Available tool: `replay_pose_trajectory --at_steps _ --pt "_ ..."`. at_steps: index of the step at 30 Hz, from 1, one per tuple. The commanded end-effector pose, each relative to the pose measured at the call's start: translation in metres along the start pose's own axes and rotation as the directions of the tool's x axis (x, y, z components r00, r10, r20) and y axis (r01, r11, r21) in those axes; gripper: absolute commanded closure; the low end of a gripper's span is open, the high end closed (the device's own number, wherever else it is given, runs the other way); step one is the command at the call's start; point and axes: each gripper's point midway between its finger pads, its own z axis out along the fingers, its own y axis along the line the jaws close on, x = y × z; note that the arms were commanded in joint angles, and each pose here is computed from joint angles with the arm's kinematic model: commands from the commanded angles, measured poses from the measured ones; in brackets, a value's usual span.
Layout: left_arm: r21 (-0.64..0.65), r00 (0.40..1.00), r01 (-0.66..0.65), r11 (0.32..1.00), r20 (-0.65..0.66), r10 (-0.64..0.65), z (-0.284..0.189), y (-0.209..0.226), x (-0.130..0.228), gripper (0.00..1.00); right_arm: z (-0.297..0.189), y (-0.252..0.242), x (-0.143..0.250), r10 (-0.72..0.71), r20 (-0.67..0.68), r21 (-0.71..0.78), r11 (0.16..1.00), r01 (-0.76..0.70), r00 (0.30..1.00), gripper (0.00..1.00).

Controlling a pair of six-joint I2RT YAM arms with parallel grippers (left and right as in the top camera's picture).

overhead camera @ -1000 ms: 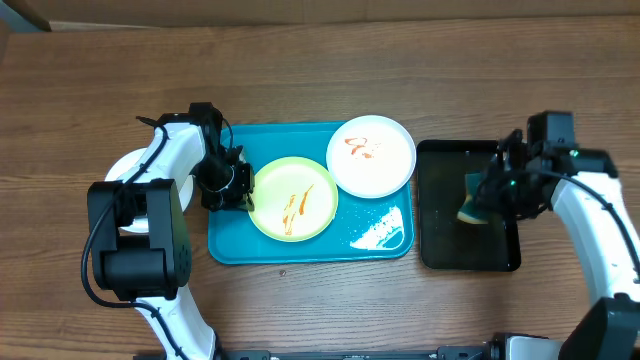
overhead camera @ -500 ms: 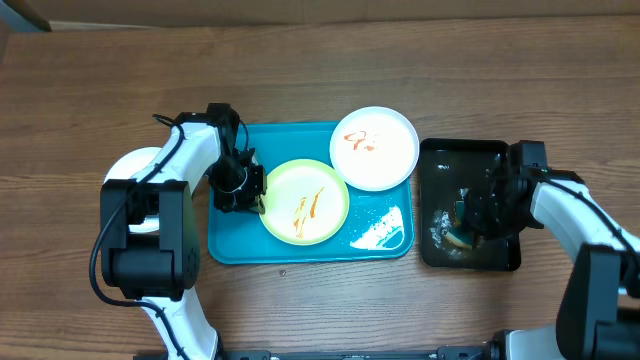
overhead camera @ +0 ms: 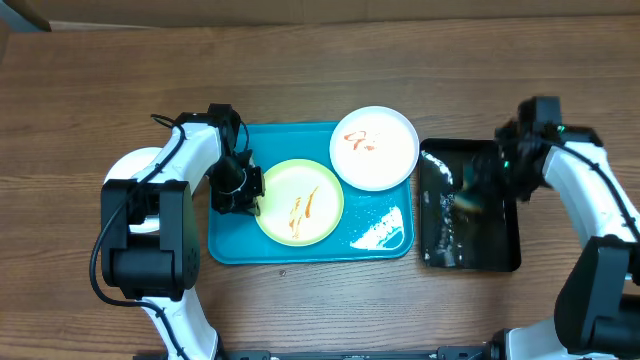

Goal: Clean dirty plates on tray and stack at the side
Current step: 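Dip the sponge in the black tray with right gripper, then bring the sponge with right gripper over the yellow plate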

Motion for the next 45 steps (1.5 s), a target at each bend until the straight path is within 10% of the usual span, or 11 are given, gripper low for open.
replay_pose_trajectory --at_steps 1,12,24,32,45 --pt "-0.052 0.999 0.037 0.998 -0.011 -0.037 0.006 0.008 0.002 0.96 -0.007 0.005 -0.008 -0.036 0.036 -0.008 0.999 0.036 0.999 0.96" --pt "-0.055 0.999 0.042 0.998 -0.012 -0.043 0.006 0.009 0.002 0.96 0.060 -0.010 0.032 -0.032 -0.117 0.022 0.999 0.035 0.993 0.96" --pt "-0.053 0.999 0.043 0.998 -0.018 -0.044 0.006 0.008 0.004 0.96 0.019 0.018 0.020 -0.091 -0.102 0.015 0.996 0.093 0.991 0.96" --pt "-0.051 0.999 0.042 0.998 -0.016 -0.043 0.006 0.008 0.003 0.96 -0.047 0.084 0.003 -0.268 0.093 -0.037 0.962 0.272 0.959 0.96" --pt "0.058 0.998 0.017 0.998 -0.054 -0.014 0.008 -0.019 0.011 0.96 0.004 0.260 0.095 -0.586 0.139 -0.255 0.758 0.601 0.798 0.96"
